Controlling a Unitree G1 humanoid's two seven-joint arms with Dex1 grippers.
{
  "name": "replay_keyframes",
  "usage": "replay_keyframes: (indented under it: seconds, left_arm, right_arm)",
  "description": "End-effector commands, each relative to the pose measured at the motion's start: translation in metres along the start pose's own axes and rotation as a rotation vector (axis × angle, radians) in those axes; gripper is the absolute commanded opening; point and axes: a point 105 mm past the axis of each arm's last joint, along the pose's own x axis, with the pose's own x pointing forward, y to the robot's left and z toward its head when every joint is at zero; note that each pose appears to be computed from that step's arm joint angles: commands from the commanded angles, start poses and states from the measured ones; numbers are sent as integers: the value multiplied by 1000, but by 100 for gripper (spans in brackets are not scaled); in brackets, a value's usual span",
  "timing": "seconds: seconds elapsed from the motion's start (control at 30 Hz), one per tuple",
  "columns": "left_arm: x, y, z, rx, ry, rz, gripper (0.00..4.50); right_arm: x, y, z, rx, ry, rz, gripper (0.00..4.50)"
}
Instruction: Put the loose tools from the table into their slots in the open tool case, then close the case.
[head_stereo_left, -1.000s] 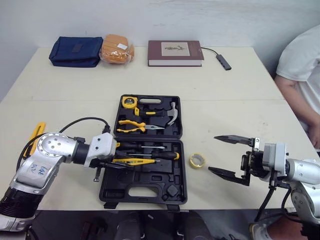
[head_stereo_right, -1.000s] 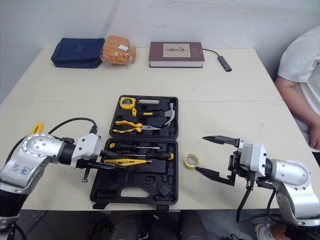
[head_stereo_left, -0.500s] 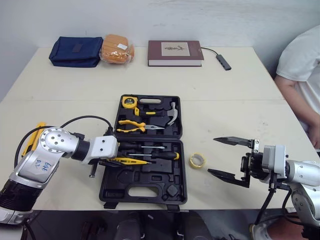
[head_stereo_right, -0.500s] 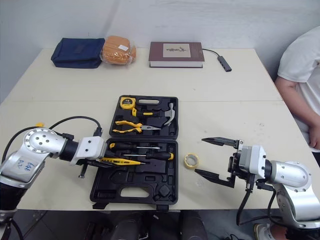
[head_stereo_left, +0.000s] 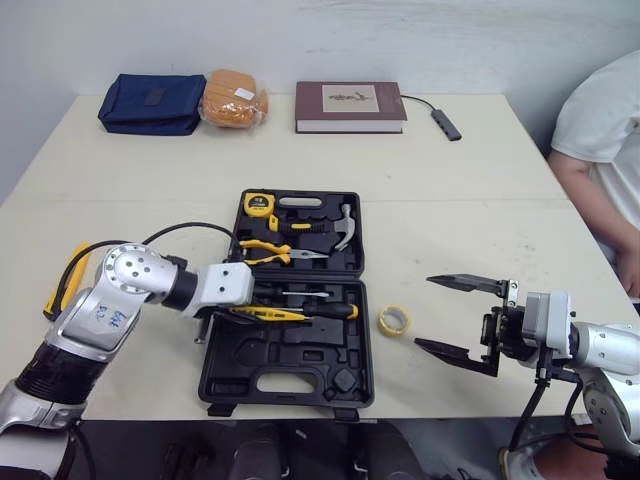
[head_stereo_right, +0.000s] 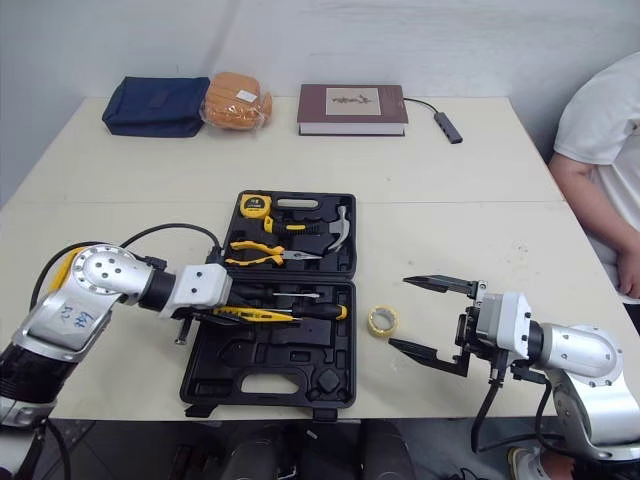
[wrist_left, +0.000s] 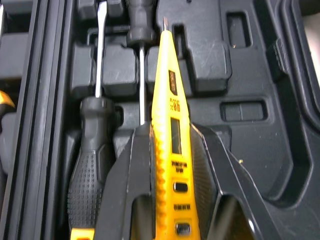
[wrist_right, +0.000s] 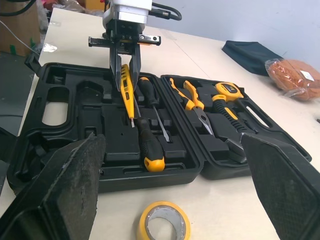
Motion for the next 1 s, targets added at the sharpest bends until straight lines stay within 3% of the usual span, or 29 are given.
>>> replay_keyframes:
  seconds: [0.03,0.47,0.87,0.9,1.0]
  left_arm:
    - [2,-5,-1,15,24,-37,32]
    - [2,-16,-19,1,62,-55,32]
    - [7,-13,-14,48,18,-65,32]
    - [6,-13,-11,65,6,-66,134]
    - [3,-6,1,124,-58,-20,267]
  right_arm:
    - [1,0,8,-46,-10,4,450]
    - [2,-1,7,-45,-8,0,450]
    - [4,-2,5,-39,-5,8,450]
    - [4,-1,5,-38,-4,9,450]
    - [4,-1,5,-36,-3,12,450]
